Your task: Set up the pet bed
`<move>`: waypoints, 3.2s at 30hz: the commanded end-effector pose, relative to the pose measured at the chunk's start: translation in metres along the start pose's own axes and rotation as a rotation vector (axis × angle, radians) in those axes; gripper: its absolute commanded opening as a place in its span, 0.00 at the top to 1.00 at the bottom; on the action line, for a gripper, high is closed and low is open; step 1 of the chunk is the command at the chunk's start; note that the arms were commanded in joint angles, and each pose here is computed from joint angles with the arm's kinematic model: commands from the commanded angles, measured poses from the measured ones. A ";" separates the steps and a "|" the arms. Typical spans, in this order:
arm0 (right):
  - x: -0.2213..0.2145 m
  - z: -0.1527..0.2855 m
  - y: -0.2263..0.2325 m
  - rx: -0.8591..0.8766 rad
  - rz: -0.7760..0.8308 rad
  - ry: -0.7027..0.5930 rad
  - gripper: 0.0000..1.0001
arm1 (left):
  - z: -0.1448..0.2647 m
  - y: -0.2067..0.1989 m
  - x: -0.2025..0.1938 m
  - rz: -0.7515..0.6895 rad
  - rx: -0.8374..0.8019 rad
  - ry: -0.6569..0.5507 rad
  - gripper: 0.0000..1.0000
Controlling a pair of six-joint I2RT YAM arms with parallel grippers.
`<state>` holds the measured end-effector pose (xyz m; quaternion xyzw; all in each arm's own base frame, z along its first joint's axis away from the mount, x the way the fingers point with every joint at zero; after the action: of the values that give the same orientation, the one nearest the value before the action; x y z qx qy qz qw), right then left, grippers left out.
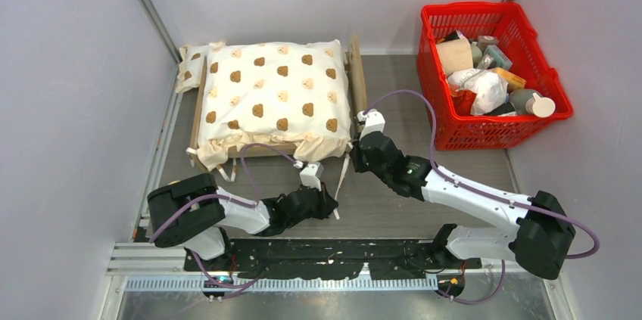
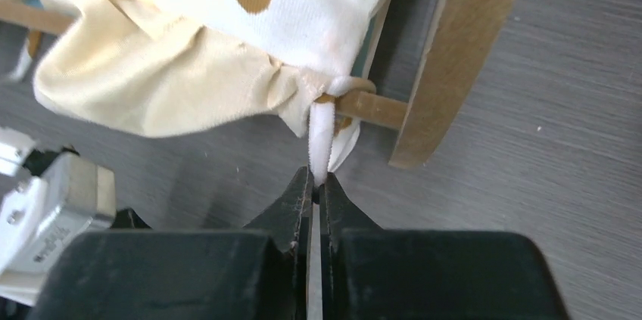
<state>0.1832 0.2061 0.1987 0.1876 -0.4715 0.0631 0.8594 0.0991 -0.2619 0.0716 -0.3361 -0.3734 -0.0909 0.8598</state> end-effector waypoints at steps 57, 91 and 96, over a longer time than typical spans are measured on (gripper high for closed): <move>-0.083 0.008 -0.047 0.166 -0.272 -0.082 0.50 | 0.004 0.003 0.004 -0.021 0.180 0.070 1.00; -0.148 0.014 -0.015 -0.015 -0.235 0.034 0.95 | 0.004 0.003 0.006 -0.034 0.230 0.091 0.98; -0.130 0.022 -0.011 0.060 -0.240 -0.035 0.95 | 0.008 -0.005 0.022 -0.112 0.202 0.046 0.66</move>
<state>0.0937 0.1881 0.0776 0.2267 -0.4343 -0.0368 0.8710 0.1050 -0.2638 0.0858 -0.2586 -0.3574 -0.0731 0.8945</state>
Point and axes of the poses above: each gripper's point midway between its finger pads, its own z axis back along the fingers, its own y axis along the line the jaws close on, x = y × z, the point moved 10 cm from there along z, back along the fingers, and after that the axes turned 4 degrees about -z, right-handed, at the moved point
